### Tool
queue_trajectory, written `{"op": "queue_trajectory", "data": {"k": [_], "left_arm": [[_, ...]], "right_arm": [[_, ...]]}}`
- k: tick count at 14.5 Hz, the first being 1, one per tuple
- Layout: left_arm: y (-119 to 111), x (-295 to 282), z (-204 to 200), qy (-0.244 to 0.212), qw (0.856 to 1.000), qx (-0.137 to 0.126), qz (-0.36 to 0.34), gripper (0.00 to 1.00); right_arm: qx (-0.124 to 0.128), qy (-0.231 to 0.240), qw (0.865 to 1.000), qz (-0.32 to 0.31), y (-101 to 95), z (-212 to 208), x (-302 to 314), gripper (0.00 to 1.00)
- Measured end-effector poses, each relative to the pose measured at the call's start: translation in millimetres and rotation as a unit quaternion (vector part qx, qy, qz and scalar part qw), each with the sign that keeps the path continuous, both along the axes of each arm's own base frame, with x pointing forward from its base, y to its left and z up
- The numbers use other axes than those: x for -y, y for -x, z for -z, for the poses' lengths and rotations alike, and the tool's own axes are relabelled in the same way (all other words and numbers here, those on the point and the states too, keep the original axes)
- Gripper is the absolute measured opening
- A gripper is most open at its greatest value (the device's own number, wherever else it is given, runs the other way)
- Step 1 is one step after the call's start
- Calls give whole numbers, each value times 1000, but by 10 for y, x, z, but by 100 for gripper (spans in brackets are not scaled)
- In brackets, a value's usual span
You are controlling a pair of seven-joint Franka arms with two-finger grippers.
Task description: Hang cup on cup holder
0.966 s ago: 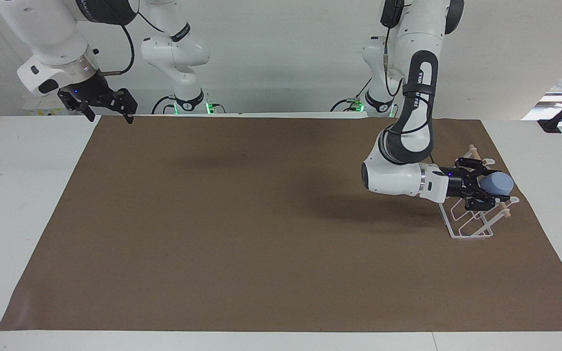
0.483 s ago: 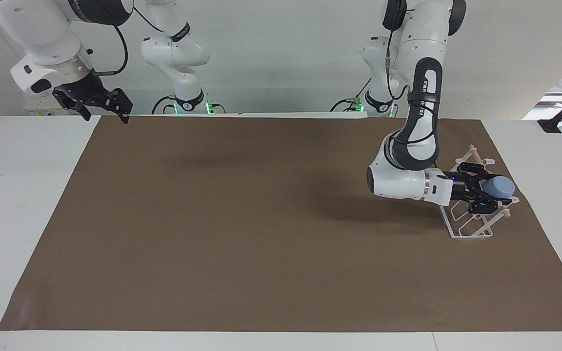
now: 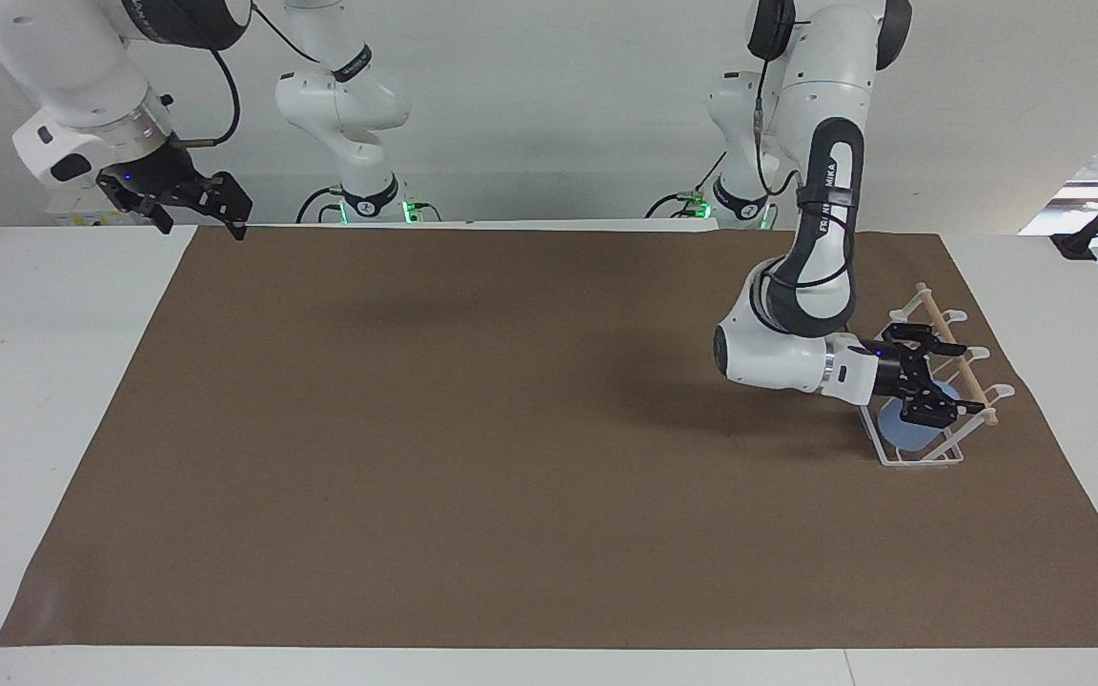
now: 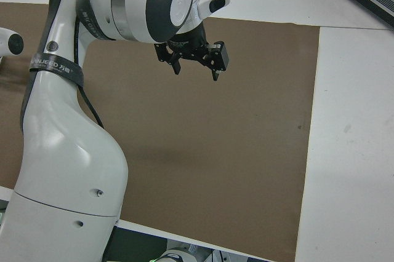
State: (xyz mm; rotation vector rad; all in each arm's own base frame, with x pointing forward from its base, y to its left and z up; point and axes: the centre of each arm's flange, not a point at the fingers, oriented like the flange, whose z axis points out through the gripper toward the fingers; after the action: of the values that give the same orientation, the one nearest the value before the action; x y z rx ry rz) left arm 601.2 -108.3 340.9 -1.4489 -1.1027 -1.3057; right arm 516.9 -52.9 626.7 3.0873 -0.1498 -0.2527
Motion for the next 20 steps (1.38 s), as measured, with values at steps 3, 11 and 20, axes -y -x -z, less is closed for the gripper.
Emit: {"op": "queue_trajectory", "data": {"k": [3,11,20], "left_arm": [[-82,53,-138,22,1000,13,-3,100],[-66,73,-1080,160,978,-127,-32,100],[179,-747,-1802,415,809,-401,115,100]], "right_arm": [[0,0,1000,0,0,0,0,100],[0,0,1000,0,0,0,0,100],[0,0,1000,0,0,0,0,100]]}}
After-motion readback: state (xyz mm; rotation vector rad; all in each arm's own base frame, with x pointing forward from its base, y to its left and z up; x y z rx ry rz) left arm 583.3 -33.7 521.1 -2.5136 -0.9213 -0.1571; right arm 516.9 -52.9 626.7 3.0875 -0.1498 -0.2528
